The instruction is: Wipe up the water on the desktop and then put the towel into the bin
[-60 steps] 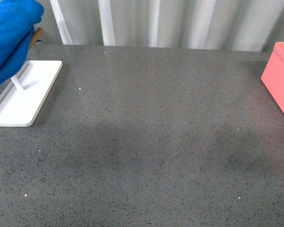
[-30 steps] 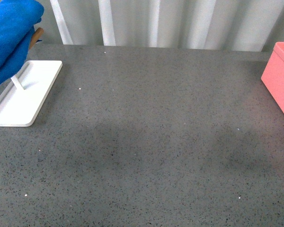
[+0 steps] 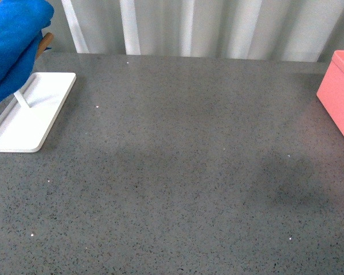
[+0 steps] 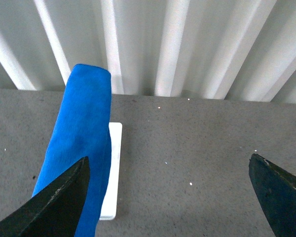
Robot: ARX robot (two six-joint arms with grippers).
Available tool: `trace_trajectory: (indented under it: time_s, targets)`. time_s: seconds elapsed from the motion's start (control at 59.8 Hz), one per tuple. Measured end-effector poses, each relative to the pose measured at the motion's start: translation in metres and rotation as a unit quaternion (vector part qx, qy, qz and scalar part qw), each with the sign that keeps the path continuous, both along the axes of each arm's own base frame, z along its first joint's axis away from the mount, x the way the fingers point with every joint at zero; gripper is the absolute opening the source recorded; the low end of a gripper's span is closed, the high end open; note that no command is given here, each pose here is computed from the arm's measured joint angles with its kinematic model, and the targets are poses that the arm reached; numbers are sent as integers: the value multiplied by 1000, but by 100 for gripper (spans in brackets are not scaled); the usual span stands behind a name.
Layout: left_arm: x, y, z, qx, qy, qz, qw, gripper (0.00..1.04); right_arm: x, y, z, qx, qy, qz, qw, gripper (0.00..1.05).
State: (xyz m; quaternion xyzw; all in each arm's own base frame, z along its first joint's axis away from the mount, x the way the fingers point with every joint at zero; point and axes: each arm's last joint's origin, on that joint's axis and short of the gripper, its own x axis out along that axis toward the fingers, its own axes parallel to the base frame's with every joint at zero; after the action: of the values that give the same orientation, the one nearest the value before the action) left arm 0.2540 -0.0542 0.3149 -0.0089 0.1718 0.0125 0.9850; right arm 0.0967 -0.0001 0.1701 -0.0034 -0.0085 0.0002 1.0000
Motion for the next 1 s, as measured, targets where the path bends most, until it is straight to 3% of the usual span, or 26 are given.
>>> trace_trajectory:
  time_s: [0.184,0.351,0.469,0.653,1.004]
  targets:
    - [107,-20,-2,66,112,-23,991,98,0,0,0,0,0,0,1000,98]
    - [166,-4,-29,71,186,7,980,98,0,0,0,0,0,0,1000,98]
    - [183,23,-56,79,213,50,973,98,0,0,0,0,0,0,1000,98]
    - [193,70,-76,69,192,110,973,98,0,0,0,0,0,0,1000,98]
    - [195,81,-109,48,174,101,978,98,0,0,0,0,0,0,1000,98]
